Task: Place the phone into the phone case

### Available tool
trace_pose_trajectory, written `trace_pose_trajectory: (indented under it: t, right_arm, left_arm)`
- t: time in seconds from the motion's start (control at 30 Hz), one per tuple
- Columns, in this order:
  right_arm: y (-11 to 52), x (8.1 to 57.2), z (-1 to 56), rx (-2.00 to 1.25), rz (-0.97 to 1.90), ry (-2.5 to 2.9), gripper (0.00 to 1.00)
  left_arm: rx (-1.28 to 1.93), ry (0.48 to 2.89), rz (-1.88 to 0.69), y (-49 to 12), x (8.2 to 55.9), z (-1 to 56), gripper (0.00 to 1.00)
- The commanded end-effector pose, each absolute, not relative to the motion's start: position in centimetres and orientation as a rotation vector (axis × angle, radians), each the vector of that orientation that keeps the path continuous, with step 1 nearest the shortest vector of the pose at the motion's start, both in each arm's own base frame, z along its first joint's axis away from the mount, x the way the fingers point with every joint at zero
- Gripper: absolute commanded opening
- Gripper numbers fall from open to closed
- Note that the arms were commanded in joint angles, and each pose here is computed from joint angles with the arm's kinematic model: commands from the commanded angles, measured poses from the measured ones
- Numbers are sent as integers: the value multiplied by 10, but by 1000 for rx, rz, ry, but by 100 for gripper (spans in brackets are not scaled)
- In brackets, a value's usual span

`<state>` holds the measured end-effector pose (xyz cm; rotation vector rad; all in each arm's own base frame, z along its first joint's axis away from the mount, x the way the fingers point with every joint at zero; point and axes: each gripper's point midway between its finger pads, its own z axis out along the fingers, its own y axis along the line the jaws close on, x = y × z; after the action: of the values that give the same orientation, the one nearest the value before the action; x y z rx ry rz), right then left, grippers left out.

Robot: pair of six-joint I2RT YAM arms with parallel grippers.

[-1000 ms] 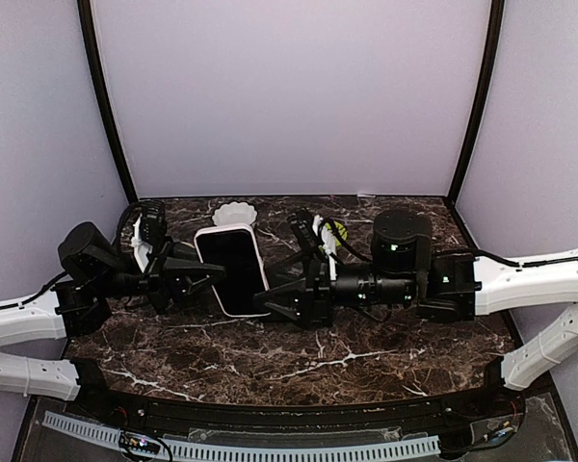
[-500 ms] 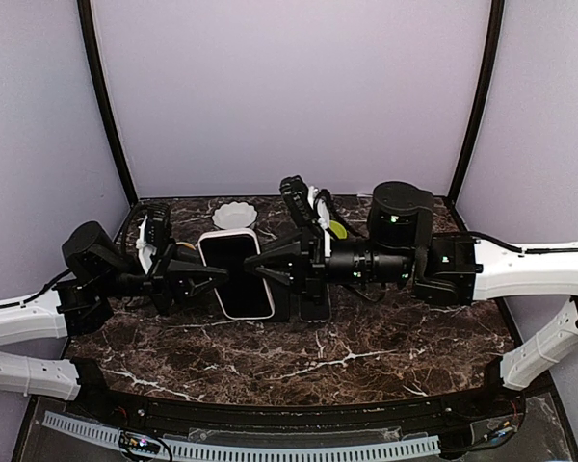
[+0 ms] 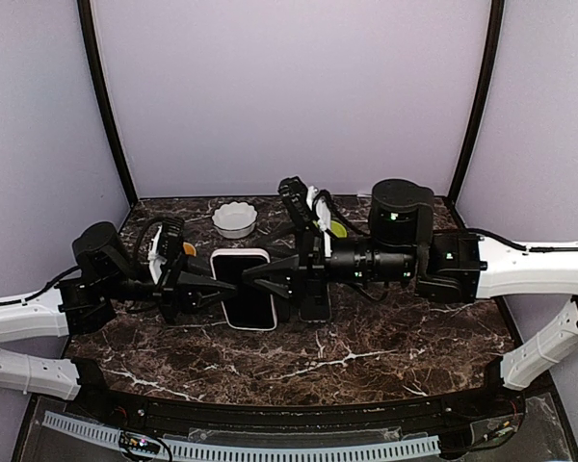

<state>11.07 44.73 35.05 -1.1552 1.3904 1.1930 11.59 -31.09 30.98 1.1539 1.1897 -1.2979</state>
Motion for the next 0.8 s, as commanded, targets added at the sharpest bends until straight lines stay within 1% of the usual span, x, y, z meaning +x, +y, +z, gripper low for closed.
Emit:
trace_pose_trajectory:
  t: [0.0,0.1,0.13,0.17,0.27,0.3,0.5,0.53,0.6,0.63,0.67,0.7,0.73,0.77]
  right_arm:
    - [449,112,364,-1153,1196,1360,60]
    - [450,108,368,-1154,1229,1338,53]
    - [451,107,368,-1156,1236,1333,48]
    - [451,107,369,-1152,1242,1326,41]
    - [452,107,368,-1150,1245,1321,8]
    - [452,107,367,-1152,1247,1321,0]
    - [449,107,365,-1150,1248,1336,0]
    - [448,109,364,-1139,1241,1348,4]
    - [448,109,358,-1135,1245,1371,43]
    - [448,108,354,-1141,1255,1383,57]
    - [448,107,347,-1144,1263,1400,65]
    - [448,106,341,-1146,1275,1418,70]
    - [448,106,332,-1146,1281,1445,72]
    - [448,107,327,-1136,1285,1470,71]
  left_arm:
    - [1152,1072,-1270,-309,112,340,0]
    - [1167,1081,-1299,-312,110,336,0]
    - [1167,1090,-1306,-313,110,334,0]
    - [1167,1088,-1308,-314,110,334,0]
    - [1165,1097,-1316,-316,111,332,0]
    - [1165,1099,-1318,-316,111,332,0]
    - [1159,1109,-1315,-317,112,331,0]
    - [1157,1108,-1317,-317,112,331,0]
    - [1142,1102,-1323,-315,112,334,0]
    - [1118,1097,-1328,-314,112,339,0]
    - [1100,1093,-1328,-311,112,341,0]
    - [1065,1087,-1320,-308,115,346,0]
    - [1039,1071,-1308,-304,115,351,0]
    - [1025,1061,-1302,-301,114,353,0]
